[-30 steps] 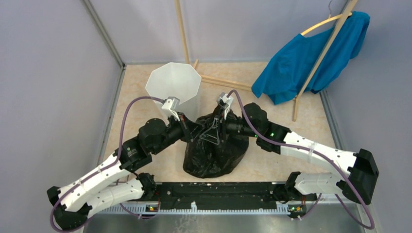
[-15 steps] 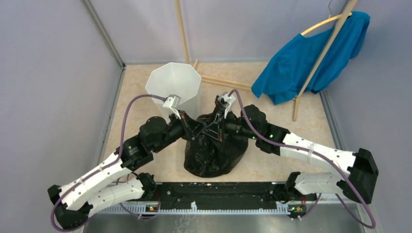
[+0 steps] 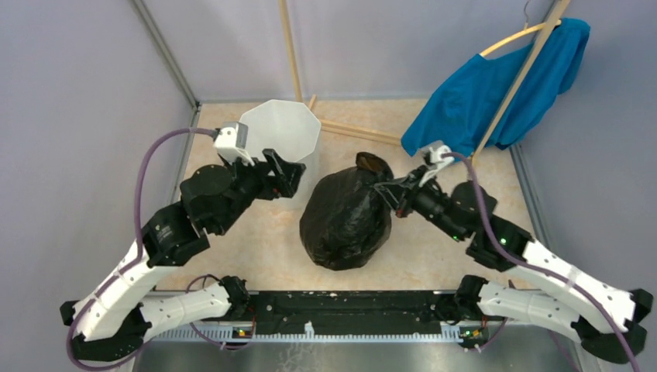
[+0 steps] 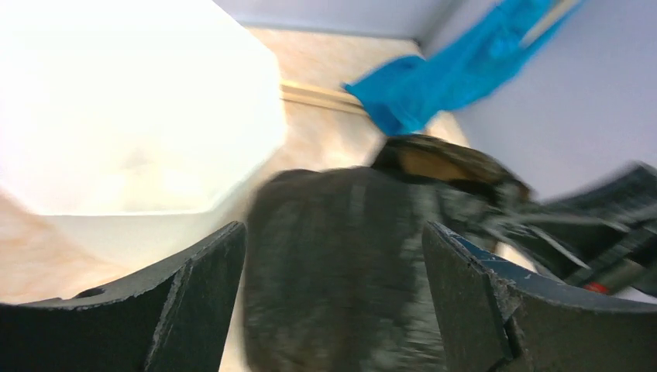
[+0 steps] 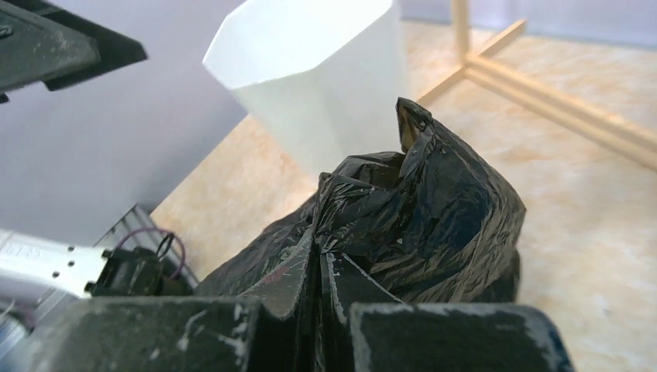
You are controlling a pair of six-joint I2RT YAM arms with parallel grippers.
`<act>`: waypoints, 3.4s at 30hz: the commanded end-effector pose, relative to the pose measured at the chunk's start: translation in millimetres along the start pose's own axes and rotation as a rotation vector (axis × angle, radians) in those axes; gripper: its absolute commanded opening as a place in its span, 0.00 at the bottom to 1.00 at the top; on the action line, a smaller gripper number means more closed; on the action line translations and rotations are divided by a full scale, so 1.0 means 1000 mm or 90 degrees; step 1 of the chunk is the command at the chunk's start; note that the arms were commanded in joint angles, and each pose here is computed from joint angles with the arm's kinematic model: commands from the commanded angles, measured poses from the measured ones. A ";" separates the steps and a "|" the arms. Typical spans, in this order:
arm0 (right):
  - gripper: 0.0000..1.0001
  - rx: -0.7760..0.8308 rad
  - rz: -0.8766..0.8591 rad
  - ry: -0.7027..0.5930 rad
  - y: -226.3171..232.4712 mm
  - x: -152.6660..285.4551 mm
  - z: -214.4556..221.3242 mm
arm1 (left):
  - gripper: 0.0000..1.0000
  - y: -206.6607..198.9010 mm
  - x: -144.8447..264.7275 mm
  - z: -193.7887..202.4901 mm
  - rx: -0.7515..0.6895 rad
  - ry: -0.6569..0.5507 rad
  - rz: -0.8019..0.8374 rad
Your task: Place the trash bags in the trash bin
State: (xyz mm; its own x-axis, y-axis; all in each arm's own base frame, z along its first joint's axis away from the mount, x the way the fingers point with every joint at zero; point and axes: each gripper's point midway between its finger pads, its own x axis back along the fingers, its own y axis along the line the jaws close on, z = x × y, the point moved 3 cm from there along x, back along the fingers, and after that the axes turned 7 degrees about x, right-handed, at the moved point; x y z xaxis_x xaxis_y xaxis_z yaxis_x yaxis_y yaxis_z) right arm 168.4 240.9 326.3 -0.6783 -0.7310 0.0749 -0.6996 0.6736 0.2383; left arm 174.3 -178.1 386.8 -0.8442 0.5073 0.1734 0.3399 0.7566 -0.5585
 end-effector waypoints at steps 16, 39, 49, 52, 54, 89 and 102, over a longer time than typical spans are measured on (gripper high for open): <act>0.00 0.066 0.150 -0.122 -0.040 0.107 -0.093 | 0.69 0.033 -0.120 -0.009 -0.275 0.121 -0.186; 0.00 0.084 0.187 -0.210 -0.048 0.154 -0.147 | 0.00 -0.016 -0.138 0.030 -0.307 0.228 -0.006; 0.00 0.088 0.212 -0.306 -0.048 0.171 -0.195 | 0.00 -0.065 -0.117 0.070 -0.244 0.297 0.109; 0.00 0.099 0.220 -0.323 -0.045 0.168 -0.212 | 0.00 -0.072 -0.109 0.091 -0.238 0.317 0.130; 0.00 0.110 0.211 -0.330 -0.039 0.159 -0.222 | 0.00 -0.076 -0.105 0.102 -0.232 0.329 0.140; 0.00 0.022 -0.102 -0.485 0.088 0.004 -0.345 | 0.98 0.011 0.085 0.015 -0.022 0.008 0.179; 0.00 -0.126 0.187 -0.407 -0.008 0.046 -0.255 | 0.95 0.006 0.083 -0.008 -0.008 -0.038 0.154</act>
State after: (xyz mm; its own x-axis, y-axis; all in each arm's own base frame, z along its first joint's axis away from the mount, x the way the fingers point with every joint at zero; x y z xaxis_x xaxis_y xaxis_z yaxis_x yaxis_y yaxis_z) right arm 199.3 200.9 589.2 -0.8045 -0.3811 -0.4556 -0.5629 0.7341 0.3799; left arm 106.4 -132.2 378.6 -0.7397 0.6707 0.0551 0.5356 0.6362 -0.5553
